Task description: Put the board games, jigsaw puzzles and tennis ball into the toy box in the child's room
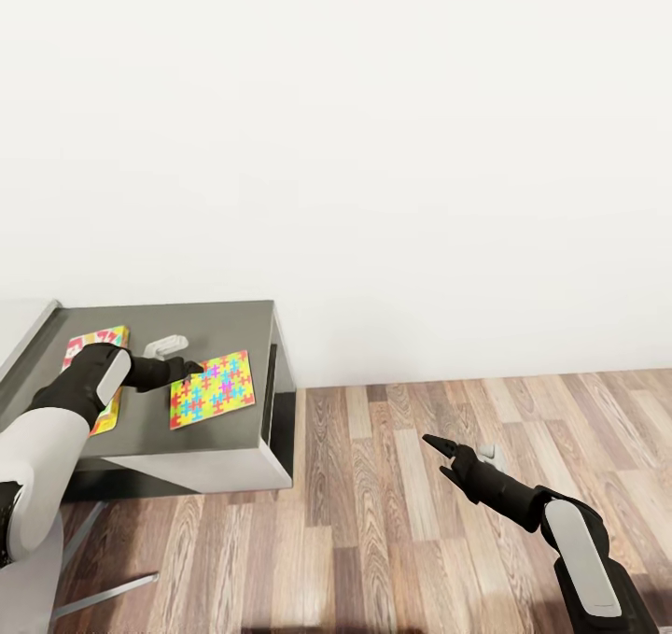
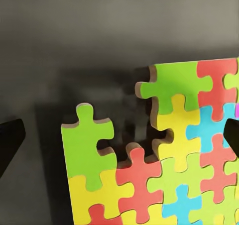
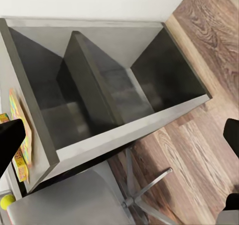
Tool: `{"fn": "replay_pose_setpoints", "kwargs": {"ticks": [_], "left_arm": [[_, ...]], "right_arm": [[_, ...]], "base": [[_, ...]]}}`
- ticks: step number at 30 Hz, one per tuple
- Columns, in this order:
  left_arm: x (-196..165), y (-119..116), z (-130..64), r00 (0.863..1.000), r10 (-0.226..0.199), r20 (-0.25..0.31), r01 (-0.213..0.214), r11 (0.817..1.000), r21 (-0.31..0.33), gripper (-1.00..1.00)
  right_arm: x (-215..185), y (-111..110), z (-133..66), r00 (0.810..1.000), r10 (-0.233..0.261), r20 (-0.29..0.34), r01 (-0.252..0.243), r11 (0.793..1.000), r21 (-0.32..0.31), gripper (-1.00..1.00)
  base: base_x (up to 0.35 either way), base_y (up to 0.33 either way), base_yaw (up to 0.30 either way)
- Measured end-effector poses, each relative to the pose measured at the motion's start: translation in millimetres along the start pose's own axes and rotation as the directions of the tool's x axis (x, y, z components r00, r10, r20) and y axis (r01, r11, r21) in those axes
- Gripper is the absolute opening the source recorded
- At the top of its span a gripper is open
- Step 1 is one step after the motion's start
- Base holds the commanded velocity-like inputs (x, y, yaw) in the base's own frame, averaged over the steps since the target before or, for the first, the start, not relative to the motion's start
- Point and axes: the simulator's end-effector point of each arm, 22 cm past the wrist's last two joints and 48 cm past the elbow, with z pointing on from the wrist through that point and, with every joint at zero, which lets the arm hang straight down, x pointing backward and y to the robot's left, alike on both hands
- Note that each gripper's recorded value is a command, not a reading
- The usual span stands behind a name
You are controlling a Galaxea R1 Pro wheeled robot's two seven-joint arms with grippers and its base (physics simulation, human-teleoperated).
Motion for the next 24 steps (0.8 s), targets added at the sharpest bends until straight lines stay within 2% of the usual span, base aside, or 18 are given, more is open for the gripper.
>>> {"fn": "replay_pose_setpoints", "kwargs": {"ticks": [8,24], "left_arm": [[-1.3,-12.2,-0.2,1.0,-0.01,0.006,0.01,0.998,0.065,1.0],[-1.1,-13.8,0.3,1.0,-0.01,0.007,0.009,0.997,0.075,1.0]], "right_arm": [[0.2,-0.5,0.3,1.0,0.001,-0.001,-0.001,1.0,0.0,1.0],[0.4,-0.6,0.5,1.0,0.001,-0.001,-0.001,1.0,-0.001,1.0]], "base": [[0.0,0.0,0.0],[0.0,0.0,0.0]]}}
